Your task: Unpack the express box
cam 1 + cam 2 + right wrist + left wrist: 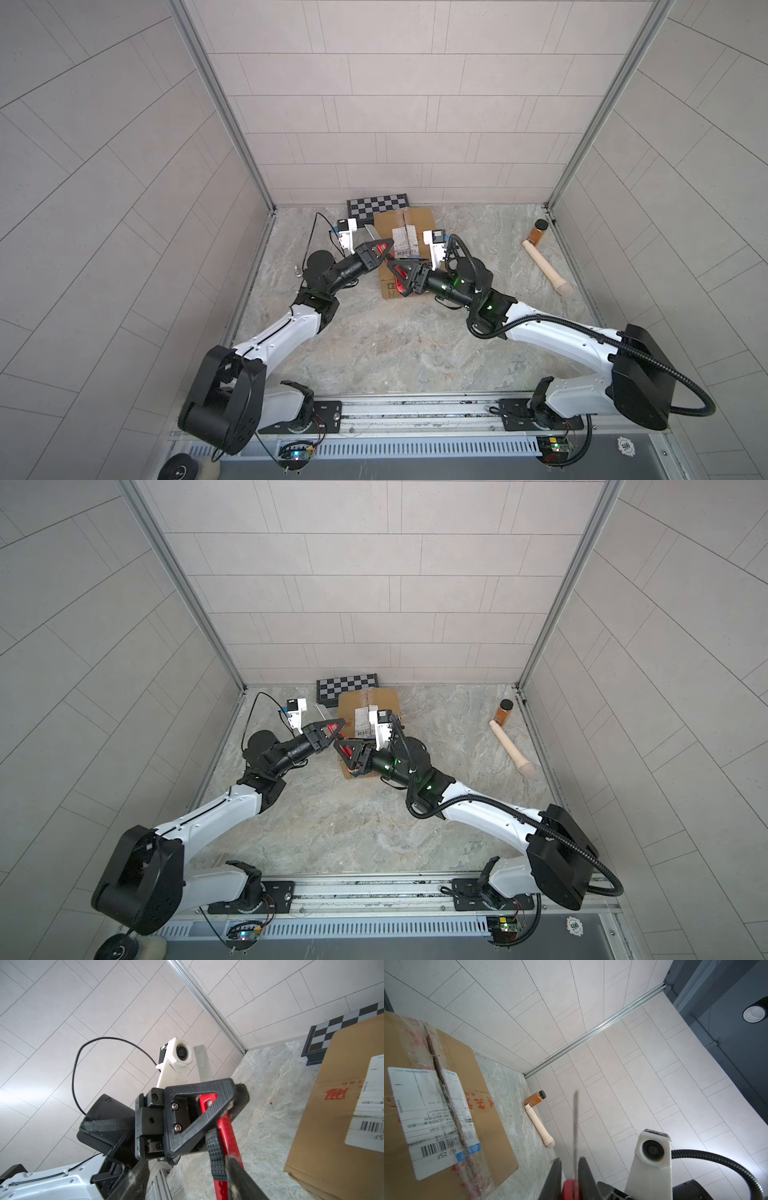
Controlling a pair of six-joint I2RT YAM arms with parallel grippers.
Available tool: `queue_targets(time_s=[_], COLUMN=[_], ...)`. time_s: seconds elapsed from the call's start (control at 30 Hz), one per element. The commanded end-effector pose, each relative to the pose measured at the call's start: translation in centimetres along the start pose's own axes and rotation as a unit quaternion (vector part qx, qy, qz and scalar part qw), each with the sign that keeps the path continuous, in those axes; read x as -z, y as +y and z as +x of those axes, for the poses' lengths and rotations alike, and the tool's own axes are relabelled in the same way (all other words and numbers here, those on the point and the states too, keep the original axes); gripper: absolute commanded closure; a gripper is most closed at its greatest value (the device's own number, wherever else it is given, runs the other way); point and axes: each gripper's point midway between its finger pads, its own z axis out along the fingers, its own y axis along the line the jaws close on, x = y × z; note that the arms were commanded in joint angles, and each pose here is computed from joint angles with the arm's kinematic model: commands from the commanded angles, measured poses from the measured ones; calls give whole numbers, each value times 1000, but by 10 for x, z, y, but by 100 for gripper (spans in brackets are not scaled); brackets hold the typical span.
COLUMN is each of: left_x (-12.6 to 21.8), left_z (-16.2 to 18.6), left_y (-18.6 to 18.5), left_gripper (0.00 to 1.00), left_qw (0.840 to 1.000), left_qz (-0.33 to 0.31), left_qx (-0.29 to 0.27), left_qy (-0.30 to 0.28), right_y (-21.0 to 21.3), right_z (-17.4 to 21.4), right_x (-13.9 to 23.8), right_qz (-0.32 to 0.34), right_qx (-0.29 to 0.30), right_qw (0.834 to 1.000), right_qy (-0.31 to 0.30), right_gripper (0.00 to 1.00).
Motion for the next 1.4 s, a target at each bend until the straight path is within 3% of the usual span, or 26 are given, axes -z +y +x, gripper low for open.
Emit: queue_targets(time_s=[0.0, 0.23, 0.73, 1.37], left_x=[6, 7, 11, 16], left_z=[-14, -17, -26, -29], left_y=[-49, -57, -72, -72], left_gripper=[100, 100, 100, 100], left_qw=[996, 996, 992, 991], left_qz=[76, 80, 110, 117], left_qx=[-34, -42, -33, -17], left_qy=[-20, -22, -45, -65], right_y=[-1, -12, 22, 17], right_z=[-4, -8, 1, -23], right_x=[13, 27, -12, 8], right_qz=[10, 43, -59, -40], right_qx=[-10, 1, -45, -47], right_qw=[1000, 999, 997, 992], right_qy=[-14, -16, -30, -110], right_gripper=[37, 36, 41, 39])
